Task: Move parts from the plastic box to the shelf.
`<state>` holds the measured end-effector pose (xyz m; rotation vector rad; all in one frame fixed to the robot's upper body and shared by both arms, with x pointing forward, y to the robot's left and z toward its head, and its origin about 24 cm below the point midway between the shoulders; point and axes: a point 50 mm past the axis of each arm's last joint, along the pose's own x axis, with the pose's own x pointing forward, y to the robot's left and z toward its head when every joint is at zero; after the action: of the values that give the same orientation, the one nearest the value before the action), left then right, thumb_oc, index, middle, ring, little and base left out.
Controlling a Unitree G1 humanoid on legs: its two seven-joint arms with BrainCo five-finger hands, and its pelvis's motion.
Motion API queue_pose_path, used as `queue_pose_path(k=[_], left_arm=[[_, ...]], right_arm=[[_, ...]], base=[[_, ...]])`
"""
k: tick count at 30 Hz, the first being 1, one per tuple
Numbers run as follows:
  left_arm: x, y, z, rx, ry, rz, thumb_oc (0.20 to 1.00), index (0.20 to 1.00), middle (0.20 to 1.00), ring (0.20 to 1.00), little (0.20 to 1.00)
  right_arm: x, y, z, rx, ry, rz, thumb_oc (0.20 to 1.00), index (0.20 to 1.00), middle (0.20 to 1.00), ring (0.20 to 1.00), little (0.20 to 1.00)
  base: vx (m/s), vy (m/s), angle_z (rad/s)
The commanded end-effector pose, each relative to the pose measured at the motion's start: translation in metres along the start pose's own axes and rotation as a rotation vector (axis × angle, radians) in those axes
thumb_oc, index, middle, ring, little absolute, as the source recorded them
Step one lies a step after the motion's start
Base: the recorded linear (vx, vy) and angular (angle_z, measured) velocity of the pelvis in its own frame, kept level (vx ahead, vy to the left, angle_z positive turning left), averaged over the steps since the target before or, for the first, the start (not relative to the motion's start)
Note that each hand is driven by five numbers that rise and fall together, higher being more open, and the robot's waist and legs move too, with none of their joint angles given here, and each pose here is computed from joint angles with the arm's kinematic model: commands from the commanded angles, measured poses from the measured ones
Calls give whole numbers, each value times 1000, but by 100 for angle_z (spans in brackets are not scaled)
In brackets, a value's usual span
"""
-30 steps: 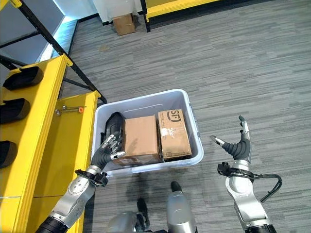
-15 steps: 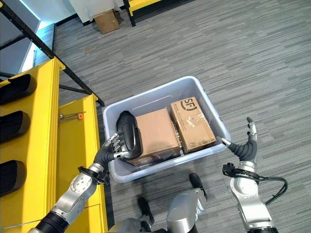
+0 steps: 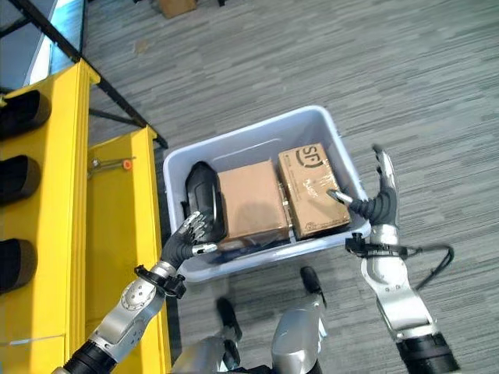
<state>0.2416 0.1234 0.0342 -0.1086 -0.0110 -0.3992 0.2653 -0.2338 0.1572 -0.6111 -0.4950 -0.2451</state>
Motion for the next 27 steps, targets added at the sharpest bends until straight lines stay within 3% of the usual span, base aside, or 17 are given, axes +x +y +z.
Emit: queue_pose_path(k=[1, 11, 17, 22, 27], left_arm=[[2, 7, 34, 35, -157, -51, 1000, 1000, 1000, 1000, 1000], [10, 2, 50, 72, -198, -98, 1000, 1000, 1000, 1000, 1000], [3, 14, 48, 112, -164, -134, 1000, 1000, 1000, 1000, 1000], [-3, 15, 47, 145, -158, -174, 1000, 1000, 1000, 1000, 1000], [-8, 18, 45, 172, -142, -223, 1000, 1000, 1000, 1000, 1000]], right_arm=[[33, 6, 42, 1, -176, 130, 1000, 1000, 1000, 1000, 1000], [63, 32, 89, -94, -390, 256, 1000, 1000, 1000, 1000, 1000], [71, 57, 100, -448, -477, 596, 1000, 1000, 1000, 1000, 1000], [89, 69, 92, -679, -496, 654, 1000, 1000, 1000, 1000, 1000], [108, 72, 71, -1050, -510, 686, 1000, 1000, 1000, 1000, 1000]], base=[[-125, -88, 24], [-93, -49, 22], [-59, -72, 19], [-42, -98, 30], [-9, -77, 23]])
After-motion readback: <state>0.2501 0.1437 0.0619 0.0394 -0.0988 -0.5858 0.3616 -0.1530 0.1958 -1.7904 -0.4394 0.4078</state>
